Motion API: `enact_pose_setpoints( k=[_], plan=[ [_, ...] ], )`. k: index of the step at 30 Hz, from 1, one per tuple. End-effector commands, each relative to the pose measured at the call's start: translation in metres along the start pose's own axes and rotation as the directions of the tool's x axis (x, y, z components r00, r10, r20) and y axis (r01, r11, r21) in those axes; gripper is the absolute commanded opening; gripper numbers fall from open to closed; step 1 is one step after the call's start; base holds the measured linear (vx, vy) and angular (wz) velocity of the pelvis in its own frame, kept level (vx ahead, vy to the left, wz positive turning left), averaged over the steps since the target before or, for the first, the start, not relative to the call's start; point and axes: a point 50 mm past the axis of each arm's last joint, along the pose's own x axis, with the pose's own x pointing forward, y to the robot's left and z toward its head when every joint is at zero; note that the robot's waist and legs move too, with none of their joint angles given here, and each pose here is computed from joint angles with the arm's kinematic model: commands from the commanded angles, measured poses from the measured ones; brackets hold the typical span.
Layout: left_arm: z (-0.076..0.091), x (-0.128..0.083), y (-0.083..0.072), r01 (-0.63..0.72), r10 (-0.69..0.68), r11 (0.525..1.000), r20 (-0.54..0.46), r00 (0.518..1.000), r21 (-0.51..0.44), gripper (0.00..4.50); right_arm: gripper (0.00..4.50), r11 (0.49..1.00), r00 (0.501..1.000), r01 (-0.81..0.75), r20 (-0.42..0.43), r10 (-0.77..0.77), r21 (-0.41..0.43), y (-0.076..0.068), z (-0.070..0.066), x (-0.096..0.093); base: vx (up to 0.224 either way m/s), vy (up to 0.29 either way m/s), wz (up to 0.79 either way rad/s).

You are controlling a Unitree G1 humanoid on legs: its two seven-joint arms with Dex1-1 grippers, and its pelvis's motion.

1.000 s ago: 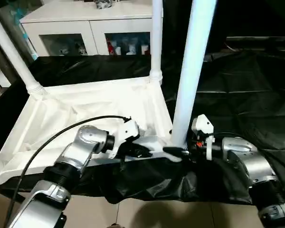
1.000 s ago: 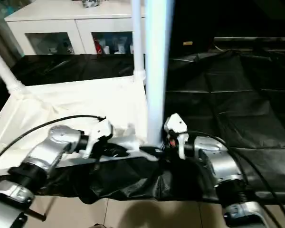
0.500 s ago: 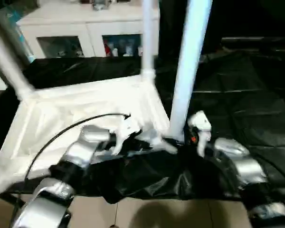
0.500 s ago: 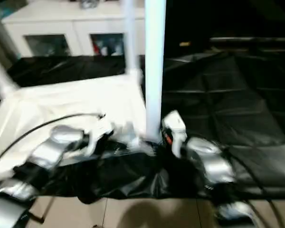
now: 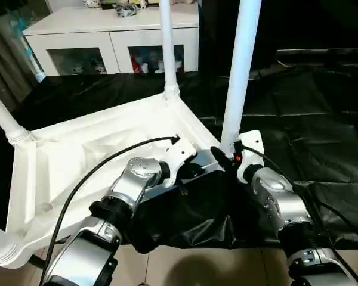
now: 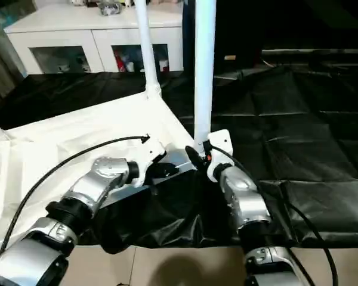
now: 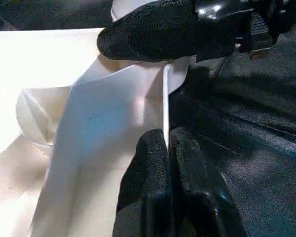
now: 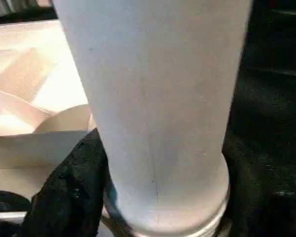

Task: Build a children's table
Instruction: Insert table leg to table base

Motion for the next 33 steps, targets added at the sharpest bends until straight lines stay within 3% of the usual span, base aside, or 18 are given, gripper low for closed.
enact_pose_setpoints(
  k=[1,6,9,10,21,23,29,31,33],
  plan=[
    [0.018,0.006,-0.011,0.093,-0.097,0.994,0.087,0.991,0.055,0.0,3.63,0.986,0.984,-0.162,-0.072,0.165,0.044,0.022,-0.018,0.001,0.0,0.0,0.0],
    [0.005,-0.009,-0.011,0.193,-0.197,0.977,0.034,0.98,0.085,0.0,3.76,0.965,0.964,-0.252,-0.109,0.244,-0.069,0.005,-0.013,-0.013,0.0,0.0,0.0],
    [0.0,-0.016,-0.011,0.233,-0.235,0.969,0.018,0.972,0.088,0.0,3.76,0.945,0.945,-0.314,-0.119,0.303,-0.087,-0.001,-0.01,-0.021,0.0,0.0,0.0],
    [-0.005,-0.025,-0.011,0.286,-0.286,0.954,-0.006,0.958,0.091,0.0,3.76,0.914,0.916,-0.392,-0.133,0.378,-0.107,-0.006,-0.006,-0.03,0.0,0.0,0.0],
    [-0.017,-0.056,-0.005,0.397,-0.393,0.915,-0.072,0.917,0.069,0.0,3.76,0.788,0.799,-0.596,-0.211,0.563,-0.153,-0.015,0.005,-0.054,0.0,0.0,0.0],
    [-0.016,-0.057,-0.003,0.388,-0.384,0.919,-0.068,0.921,0.072,0.0,3.51,0.779,0.787,-0.611,-0.211,0.579,-0.143,-0.014,0.006,-0.053,0.0,0.0,0.0],
    [-0.012,-0.056,-0.003,0.366,-0.364,0.928,-0.043,0.93,0.073,0.0,3.08,0.778,0.782,-0.617,-0.199,0.59,-0.119,-0.006,0.003,-0.048,0.0,0.0,0.0],
    [-0.011,-0.053,-0.003,0.35,-0.349,0.934,-0.031,0.937,0.073,0.0,2.93,0.802,0.803,-0.588,-0.194,0.563,-0.104,-0.003,-0.002,-0.045,0.0,0.0,0.0],
    [-0.009,-0.048,-0.001,0.297,-0.296,0.952,-0.02,0.955,0.073,0.0,2.82,0.875,0.871,-0.475,-0.193,0.451,-0.097,-0.005,-0.008,-0.036,0.0,0.0,0.0]
  ],
)
